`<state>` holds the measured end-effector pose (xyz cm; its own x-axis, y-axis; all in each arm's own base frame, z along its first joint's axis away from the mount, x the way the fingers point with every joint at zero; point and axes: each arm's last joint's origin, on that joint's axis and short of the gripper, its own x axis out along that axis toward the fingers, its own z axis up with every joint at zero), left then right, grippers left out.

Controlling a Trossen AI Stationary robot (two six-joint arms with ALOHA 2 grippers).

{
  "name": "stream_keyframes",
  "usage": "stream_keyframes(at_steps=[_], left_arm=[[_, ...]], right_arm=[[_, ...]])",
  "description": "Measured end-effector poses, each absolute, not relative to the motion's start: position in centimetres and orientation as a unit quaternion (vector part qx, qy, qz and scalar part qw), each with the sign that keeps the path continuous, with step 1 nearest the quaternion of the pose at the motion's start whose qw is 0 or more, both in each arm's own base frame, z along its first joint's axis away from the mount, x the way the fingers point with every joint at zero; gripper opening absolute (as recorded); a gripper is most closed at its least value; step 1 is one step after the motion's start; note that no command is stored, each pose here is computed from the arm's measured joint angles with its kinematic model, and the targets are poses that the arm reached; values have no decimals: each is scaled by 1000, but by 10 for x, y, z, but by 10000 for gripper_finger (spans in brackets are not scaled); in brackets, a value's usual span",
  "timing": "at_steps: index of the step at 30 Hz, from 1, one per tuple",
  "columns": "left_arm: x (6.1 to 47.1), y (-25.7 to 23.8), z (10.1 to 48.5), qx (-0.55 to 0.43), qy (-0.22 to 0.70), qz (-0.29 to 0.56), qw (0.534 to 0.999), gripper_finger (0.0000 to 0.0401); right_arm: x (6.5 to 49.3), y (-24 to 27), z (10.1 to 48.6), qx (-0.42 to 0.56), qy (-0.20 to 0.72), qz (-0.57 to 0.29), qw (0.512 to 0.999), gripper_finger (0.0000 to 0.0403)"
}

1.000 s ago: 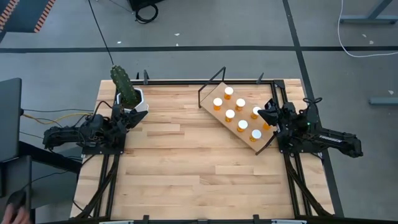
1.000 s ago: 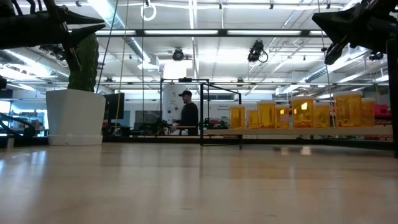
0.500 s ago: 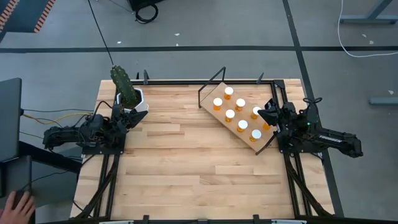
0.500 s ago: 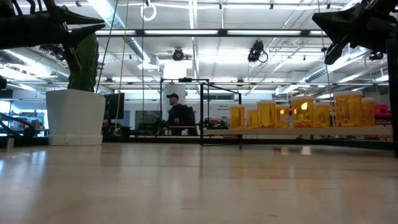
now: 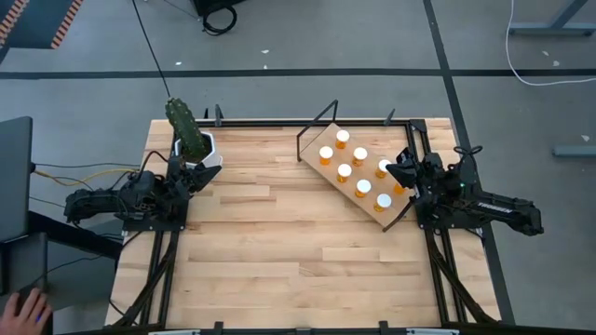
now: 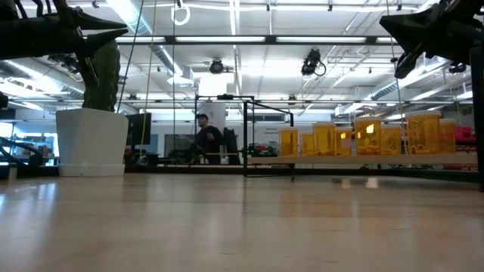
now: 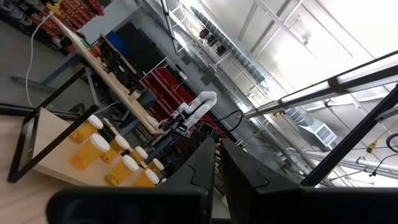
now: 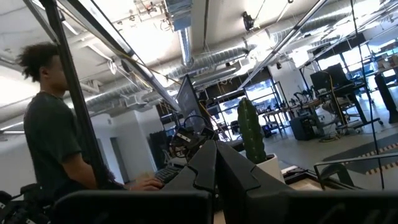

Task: Pick and place medicine bottles onto shelf by color
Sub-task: Return to Home Position

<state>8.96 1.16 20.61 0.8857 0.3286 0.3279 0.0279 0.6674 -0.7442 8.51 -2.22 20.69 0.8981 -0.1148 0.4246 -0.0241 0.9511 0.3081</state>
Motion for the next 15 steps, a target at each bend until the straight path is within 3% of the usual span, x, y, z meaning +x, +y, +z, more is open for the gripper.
stream_keyframes(at_steps=[15], left_arm=[[90,12,206,-399,-224,85,885,36]], right_arm=[[85,-22,207,155,-224,-24,962,17]])
